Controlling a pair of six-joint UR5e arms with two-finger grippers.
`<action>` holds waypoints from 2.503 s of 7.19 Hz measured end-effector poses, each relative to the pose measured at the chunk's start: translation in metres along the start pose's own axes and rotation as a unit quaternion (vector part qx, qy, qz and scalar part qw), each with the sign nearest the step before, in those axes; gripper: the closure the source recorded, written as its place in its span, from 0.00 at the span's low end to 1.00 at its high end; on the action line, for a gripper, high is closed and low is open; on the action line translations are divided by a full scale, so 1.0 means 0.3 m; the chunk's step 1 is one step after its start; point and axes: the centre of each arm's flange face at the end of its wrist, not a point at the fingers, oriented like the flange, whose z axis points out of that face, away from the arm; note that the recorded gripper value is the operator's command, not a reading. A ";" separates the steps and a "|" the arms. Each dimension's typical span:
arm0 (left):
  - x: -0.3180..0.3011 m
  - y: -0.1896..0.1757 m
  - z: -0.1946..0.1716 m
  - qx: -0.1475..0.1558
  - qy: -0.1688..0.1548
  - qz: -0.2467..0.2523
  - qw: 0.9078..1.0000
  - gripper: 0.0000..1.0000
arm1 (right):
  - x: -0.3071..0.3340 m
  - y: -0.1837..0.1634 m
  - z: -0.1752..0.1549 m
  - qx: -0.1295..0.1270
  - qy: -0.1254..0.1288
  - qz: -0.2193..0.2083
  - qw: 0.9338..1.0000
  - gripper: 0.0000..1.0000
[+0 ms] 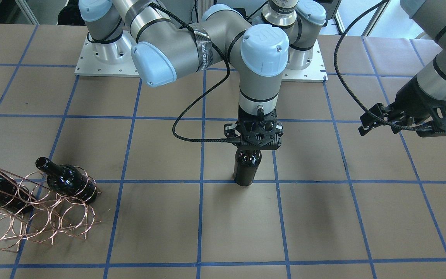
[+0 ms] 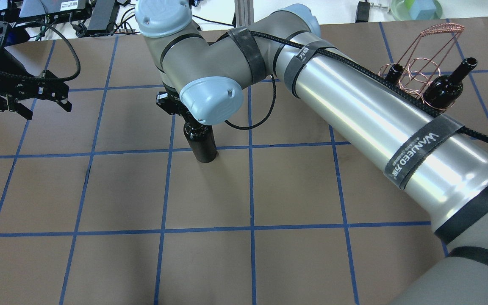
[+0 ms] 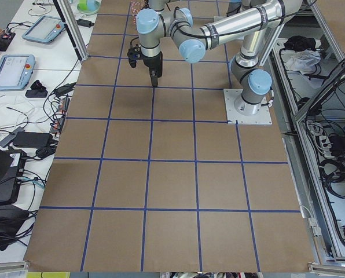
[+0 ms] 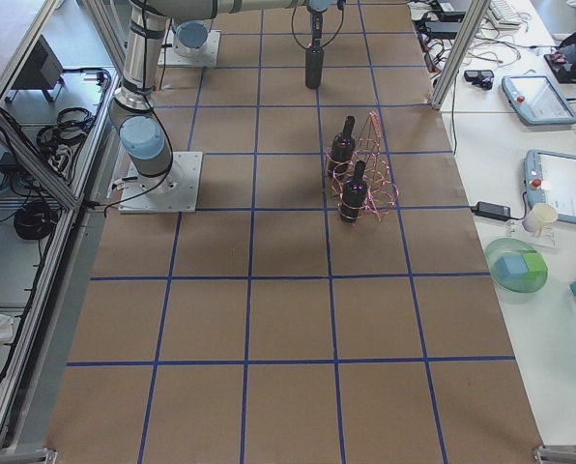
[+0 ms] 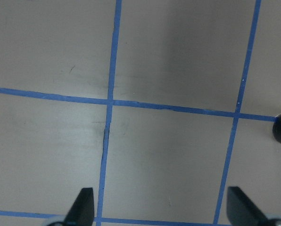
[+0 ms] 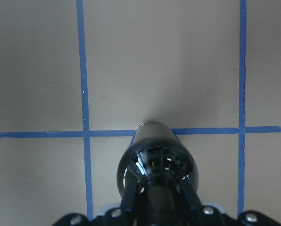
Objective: Place wine into wine basket
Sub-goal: 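Lower the right gripper and close it around the bottle neck, then lift the bottle with the right gripper and carry it toward the rack, then lower the bottle into the empty rack slot beside the other bottles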
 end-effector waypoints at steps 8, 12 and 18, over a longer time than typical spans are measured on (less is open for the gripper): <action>0.178 0.039 -0.070 0.020 -0.004 0.012 1.000 0.00 | 0.208 -0.078 -0.189 0.006 0.013 -0.085 0.996 1.00; 0.608 0.200 -0.157 0.049 -0.013 0.071 0.996 0.00 | 0.742 -0.172 -0.514 -0.001 0.049 -0.148 0.988 1.00; 0.893 0.343 -0.360 0.077 -0.026 0.144 0.986 0.00 | 1.190 -0.067 -0.779 -0.042 0.064 -0.166 0.983 1.00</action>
